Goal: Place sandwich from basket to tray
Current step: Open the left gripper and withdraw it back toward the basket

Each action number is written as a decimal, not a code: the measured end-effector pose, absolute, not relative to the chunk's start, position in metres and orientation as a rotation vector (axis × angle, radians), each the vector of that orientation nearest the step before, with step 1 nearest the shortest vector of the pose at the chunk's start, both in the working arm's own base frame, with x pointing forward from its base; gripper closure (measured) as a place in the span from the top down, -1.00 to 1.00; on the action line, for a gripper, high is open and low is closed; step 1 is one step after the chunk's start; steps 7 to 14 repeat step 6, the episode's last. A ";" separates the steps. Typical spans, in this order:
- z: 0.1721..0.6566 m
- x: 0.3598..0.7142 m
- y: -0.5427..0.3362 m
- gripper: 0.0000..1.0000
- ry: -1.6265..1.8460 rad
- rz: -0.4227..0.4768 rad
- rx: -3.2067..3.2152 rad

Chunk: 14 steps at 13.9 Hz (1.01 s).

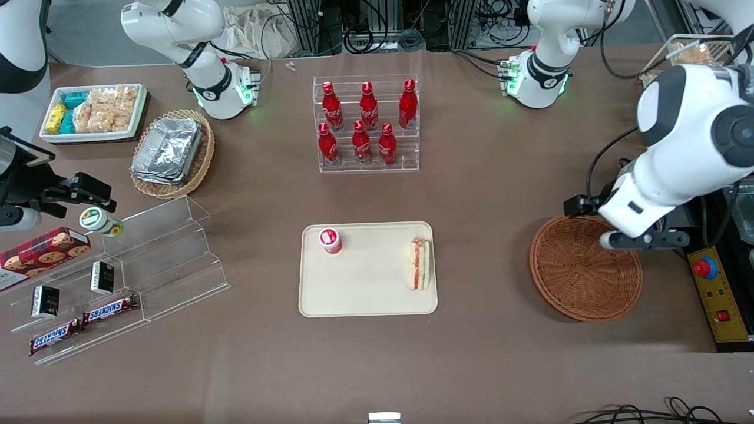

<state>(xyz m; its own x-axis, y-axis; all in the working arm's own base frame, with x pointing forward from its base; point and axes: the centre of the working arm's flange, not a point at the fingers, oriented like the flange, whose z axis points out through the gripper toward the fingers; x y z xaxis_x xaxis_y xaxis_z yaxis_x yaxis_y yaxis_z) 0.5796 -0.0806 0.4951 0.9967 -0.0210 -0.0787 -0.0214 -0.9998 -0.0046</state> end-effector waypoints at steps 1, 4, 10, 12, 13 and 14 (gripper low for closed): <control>0.495 0.573 -0.072 1.00 0.031 0.124 -3.133; 0.505 0.572 -0.052 1.00 0.000 0.190 -3.130; 0.512 0.585 -0.051 1.00 -0.005 0.217 -3.133; 0.512 0.585 -0.051 1.00 -0.005 0.217 -3.133; 0.512 0.585 -0.051 1.00 -0.005 0.217 -3.133; 0.512 0.585 -0.051 1.00 -0.005 0.217 -3.133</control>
